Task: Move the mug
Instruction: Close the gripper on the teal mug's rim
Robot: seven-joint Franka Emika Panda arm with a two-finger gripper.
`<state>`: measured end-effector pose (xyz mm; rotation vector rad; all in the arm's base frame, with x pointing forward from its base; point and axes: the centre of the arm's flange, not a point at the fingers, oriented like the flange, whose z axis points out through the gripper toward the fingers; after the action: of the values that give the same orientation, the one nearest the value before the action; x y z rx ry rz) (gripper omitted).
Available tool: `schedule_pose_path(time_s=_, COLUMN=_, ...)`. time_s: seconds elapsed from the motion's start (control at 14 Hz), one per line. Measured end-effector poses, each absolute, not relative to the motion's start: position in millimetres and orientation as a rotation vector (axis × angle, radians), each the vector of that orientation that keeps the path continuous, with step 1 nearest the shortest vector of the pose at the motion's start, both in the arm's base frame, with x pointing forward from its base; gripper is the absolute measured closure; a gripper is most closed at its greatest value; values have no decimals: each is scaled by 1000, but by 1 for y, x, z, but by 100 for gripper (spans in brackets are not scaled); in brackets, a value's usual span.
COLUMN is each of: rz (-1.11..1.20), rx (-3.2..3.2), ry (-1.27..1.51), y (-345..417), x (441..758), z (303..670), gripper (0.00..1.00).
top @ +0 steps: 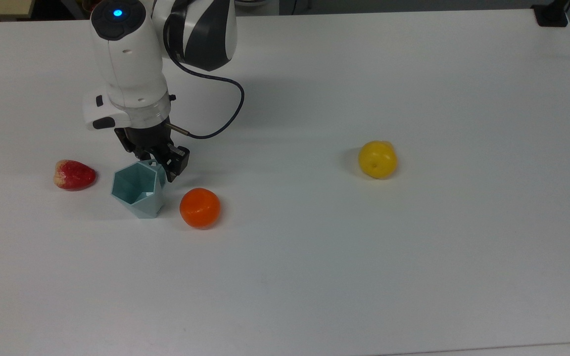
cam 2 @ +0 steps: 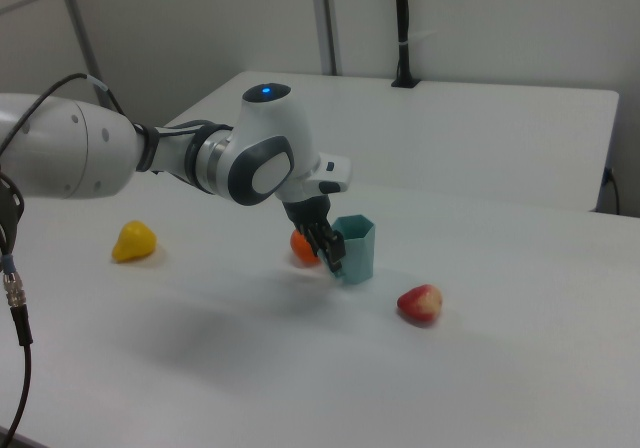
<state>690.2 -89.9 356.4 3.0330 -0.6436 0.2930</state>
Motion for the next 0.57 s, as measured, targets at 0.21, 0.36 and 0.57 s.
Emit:
schedule_pose_path(time_s=0.21, rz=293, rx=3033, ry=-644, y=-90, x=690, z=356, gripper=54)
schedule_pose_path(time_s=0.36, rz=293, rx=3033, ry=-644, y=-90, x=690, z=356, gripper=58)
schedule_pose_path(time_s=0.57, rz=294, rx=3033, ry=-644, y=-90, x=690, z=357, gripper=73)
